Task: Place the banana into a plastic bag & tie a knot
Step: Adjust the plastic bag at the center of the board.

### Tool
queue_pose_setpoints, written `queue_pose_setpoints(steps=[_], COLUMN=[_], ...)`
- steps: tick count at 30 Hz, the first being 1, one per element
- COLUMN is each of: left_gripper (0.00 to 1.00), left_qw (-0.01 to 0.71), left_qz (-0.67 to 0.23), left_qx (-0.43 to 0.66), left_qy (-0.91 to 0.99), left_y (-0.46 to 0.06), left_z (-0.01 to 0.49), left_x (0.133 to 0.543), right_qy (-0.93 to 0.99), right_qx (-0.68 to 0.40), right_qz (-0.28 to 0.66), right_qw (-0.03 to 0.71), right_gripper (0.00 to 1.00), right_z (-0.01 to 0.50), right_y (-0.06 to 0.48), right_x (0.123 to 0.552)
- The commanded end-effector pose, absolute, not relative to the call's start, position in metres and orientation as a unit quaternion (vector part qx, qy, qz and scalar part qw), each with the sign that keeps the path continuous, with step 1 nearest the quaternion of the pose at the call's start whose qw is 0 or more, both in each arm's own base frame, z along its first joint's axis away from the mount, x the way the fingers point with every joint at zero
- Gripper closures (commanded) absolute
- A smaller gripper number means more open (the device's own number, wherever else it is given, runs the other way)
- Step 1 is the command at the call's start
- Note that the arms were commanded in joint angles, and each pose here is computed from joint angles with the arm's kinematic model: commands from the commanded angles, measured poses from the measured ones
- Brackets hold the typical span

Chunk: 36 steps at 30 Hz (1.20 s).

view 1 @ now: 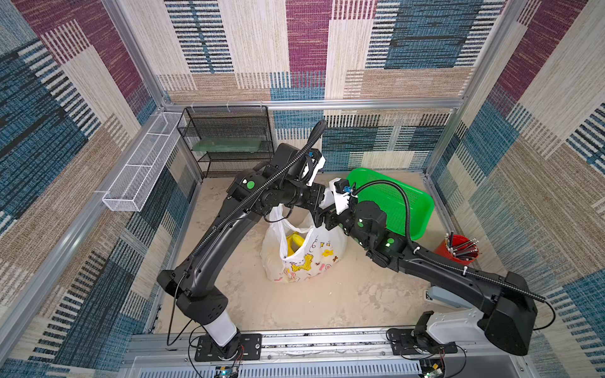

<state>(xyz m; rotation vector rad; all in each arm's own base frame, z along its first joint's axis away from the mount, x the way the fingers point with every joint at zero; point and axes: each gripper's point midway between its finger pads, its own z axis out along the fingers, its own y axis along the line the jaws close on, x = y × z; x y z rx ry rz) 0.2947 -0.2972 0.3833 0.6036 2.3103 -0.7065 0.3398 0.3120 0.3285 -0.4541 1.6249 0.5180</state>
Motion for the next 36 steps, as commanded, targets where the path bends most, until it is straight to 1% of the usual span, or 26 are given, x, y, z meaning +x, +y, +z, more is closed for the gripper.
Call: queue_pose_setpoints(steps=[1,3,5,6,13,16,17,21,22,27,28,29,32,33,34,36], left_gripper=[1.00,1.00,1.00,1.00,1.00,1.00,1.00,1.00,1.00,1.00,0.77,0.57,0.27,0.22,0.20,0.19], left_qw=[0.330,0.334,0.336,0.337,0.338,0.339,0.339,0.334,0.331,0.331,0.333,0.337,0.356,0.361,0.364,0.366], left_qz=[-0.284,-0.289,-0.293,-0.294,-0.299,-0.298,-0.298,-0.291,-0.289,-0.264,-0.256,-0.248,-0.232,-0.232,-0.232,-0.238], left_qx=[0.220,0.214,0.208,0.205,0.184,0.175,0.174,0.167,0.166,0.168,0.172,0.177,0.185,0.188,0.191,0.196], left_qy=[0.873,0.871,0.870,0.871,0.873,0.875,0.875,0.881,0.883,0.890,0.891,0.891,0.886,0.884,0.882,0.878], left_y=[-0.299,-0.298,-0.298,-0.297,-0.289,-0.284,-0.283,-0.278,-0.277,-0.264,-0.261,-0.257,-0.248,-0.246,-0.246,-0.247], left_z=[0.393,0.397,0.400,0.401,0.405,0.405,0.405,0.399,0.397,0.391,0.391,0.391,0.395,0.398,0.400,0.404], left_x=[0.295,0.294,0.294,0.294,0.297,0.299,0.300,0.302,0.302,0.298,0.297,0.295,0.292,0.291,0.291,0.290], right_qy=[0.695,0.704,0.718,0.725,0.761,0.772,0.774,0.772,0.771,0.764,0.764,0.765,0.769,0.769,0.769,0.767], right_qx=[-0.192,-0.184,-0.180,-0.179,-0.177,-0.174,-0.174,-0.174,-0.173,-0.189,-0.193,-0.197,-0.204,-0.206,-0.207,-0.210], right_qz=[0.240,0.250,0.260,0.262,0.267,0.267,0.267,0.268,0.267,0.259,0.255,0.251,0.244,0.244,0.244,0.243], right_qw=[0.650,0.639,0.620,0.612,0.564,0.550,0.547,0.549,0.551,0.560,0.561,0.559,0.554,0.553,0.553,0.555], right_gripper=[0.33,0.53,0.67,0.70,0.72,0.77,0.80,0.98,1.00,1.00,1.00,1.00,1.00,1.00,1.00,1.00], right_z=[0.338,0.322,0.301,0.290,0.231,0.214,0.211,0.214,0.216,0.229,0.229,0.227,0.220,0.219,0.219,0.222], right_y=[0.322,0.324,0.325,0.326,0.331,0.329,0.328,0.325,0.324,0.327,0.328,0.327,0.327,0.327,0.327,0.328], right_x=[0.352,0.361,0.368,0.370,0.372,0.369,0.367,0.363,0.362,0.357,0.355,0.354,0.350,0.349,0.348,0.347])
